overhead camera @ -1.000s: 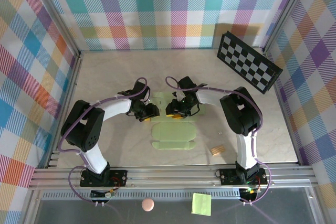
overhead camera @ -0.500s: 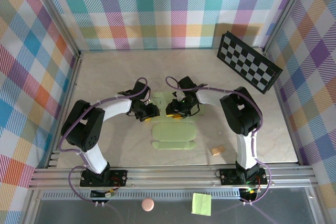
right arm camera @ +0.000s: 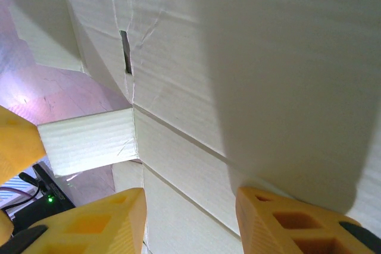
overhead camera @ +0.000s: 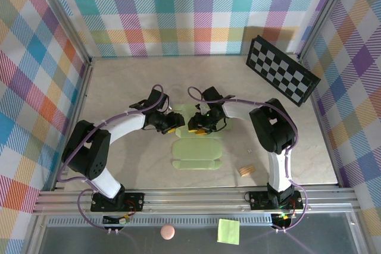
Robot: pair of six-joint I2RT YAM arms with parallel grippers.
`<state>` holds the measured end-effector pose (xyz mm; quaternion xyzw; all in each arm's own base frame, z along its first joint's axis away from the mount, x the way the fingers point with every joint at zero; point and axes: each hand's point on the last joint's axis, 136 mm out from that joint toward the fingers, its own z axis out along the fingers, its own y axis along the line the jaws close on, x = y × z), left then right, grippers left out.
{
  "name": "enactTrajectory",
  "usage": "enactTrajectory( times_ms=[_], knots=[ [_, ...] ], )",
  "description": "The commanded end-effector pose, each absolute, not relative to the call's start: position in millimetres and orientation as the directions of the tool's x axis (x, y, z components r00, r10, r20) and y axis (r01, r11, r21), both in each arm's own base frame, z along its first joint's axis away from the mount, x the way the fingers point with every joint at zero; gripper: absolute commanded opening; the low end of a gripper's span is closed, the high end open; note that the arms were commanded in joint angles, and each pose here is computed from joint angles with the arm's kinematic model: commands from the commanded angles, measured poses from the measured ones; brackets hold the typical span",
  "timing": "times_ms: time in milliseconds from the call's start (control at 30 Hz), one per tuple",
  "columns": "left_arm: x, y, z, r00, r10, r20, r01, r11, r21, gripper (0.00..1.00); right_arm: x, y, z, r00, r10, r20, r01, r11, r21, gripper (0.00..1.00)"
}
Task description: Fold the paper box
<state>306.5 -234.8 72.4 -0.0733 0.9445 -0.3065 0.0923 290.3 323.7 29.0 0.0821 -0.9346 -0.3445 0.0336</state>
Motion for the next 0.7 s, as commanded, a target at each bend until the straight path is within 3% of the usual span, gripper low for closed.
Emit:
enactTrajectory(
  times_ms=[0, 200, 667],
  knots=[
    [304, -247, 78, -0.972, -0.205, -0.113, -0.085, 0.756, -0.649, 0.51, 275, 310, -1, -0.982, -0.175, 0.073, -0.099, 0.803, 0.588, 0.46],
    [304, -259, 70, -0.975, -0.205, -0.085, -0.095, 0.73, -0.677, 0.48, 275, 310, 0, -0.982, -0.176, 0.073, -0.1, 0.802, 0.588, 0.42],
    [298, -276, 26, -0.982, -0.188, -0.014, -0.131, 0.732, -0.669, 0.34, 274, 305, -3, -0.98, -0.189, 0.067, -0.119, 0.815, 0.566, 0.22]
  ],
)
